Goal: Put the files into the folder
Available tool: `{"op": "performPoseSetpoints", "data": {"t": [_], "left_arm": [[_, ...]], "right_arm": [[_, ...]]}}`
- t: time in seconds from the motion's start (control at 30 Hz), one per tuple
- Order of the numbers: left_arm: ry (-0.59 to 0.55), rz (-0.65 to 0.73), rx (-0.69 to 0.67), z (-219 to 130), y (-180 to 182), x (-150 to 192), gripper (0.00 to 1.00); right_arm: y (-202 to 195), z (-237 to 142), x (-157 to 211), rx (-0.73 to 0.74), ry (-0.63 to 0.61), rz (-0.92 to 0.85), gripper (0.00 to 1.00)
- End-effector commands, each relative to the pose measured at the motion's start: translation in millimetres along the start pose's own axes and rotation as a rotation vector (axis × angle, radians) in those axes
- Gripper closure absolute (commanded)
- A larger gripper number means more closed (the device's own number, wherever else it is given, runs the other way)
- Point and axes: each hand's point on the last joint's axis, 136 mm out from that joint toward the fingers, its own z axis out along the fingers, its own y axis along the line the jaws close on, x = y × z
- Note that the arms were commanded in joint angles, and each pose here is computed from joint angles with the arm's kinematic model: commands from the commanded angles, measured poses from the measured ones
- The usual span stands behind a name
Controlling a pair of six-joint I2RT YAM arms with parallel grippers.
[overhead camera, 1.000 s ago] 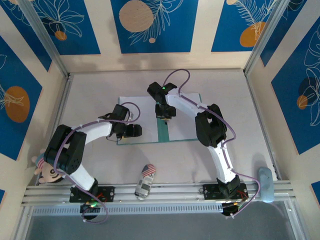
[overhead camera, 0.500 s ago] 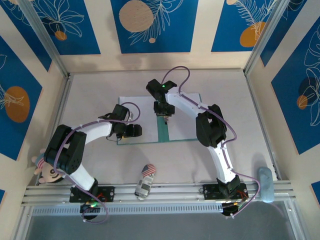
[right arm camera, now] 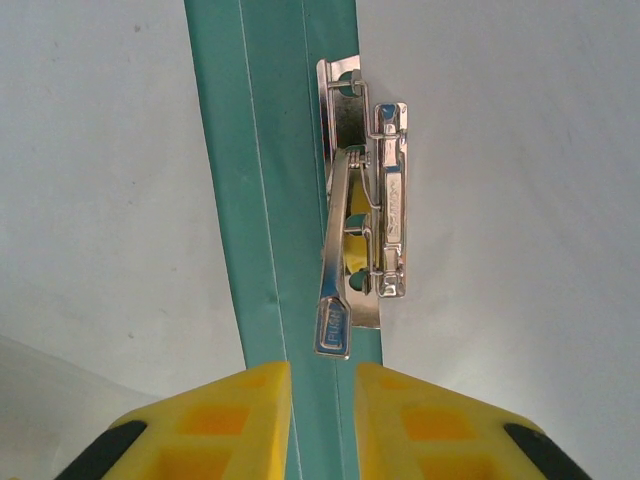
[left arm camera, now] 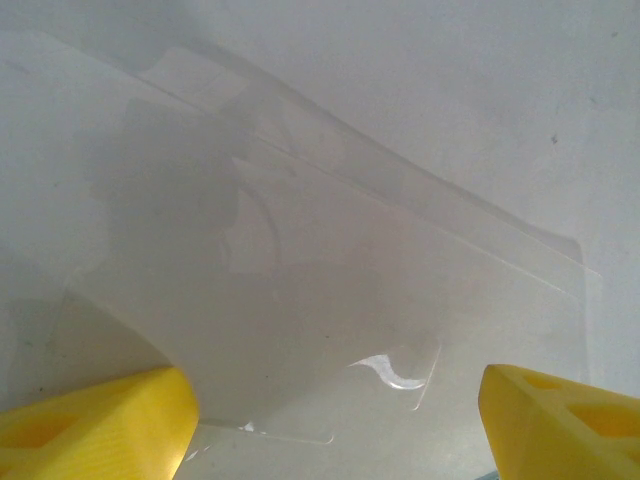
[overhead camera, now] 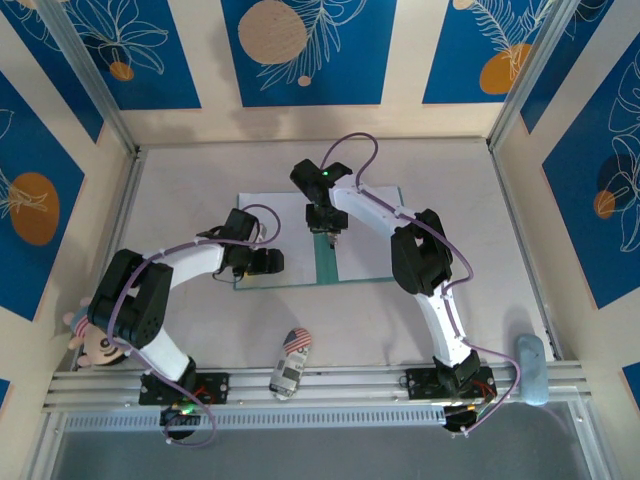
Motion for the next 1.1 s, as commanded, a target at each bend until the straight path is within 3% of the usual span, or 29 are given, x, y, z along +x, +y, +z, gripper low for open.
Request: {"op": "performPoseSetpoints", "data": {"t": [0.0, 0.77, 1.07], "left_arm": [[0.314, -0.092, -0.113, 16.5, 39.0, 87.8, 0.21], [0.318, -0.094, -0.115, 16.9, 39.5, 88.6, 0.21], [0.317, -0.093, -0.114, 17.0, 39.1, 88.2, 0.21]], "right_arm": [[-1.4, 4.5, 0.5, 0.006, 0.019, 0.015, 0.77], [-1.5, 11.3, -0.8, 0.002, 0.032, 0.017, 0.78], [-0.5, 6.3, -4.0, -0.004, 0.022, 0.018, 0.74]]}}
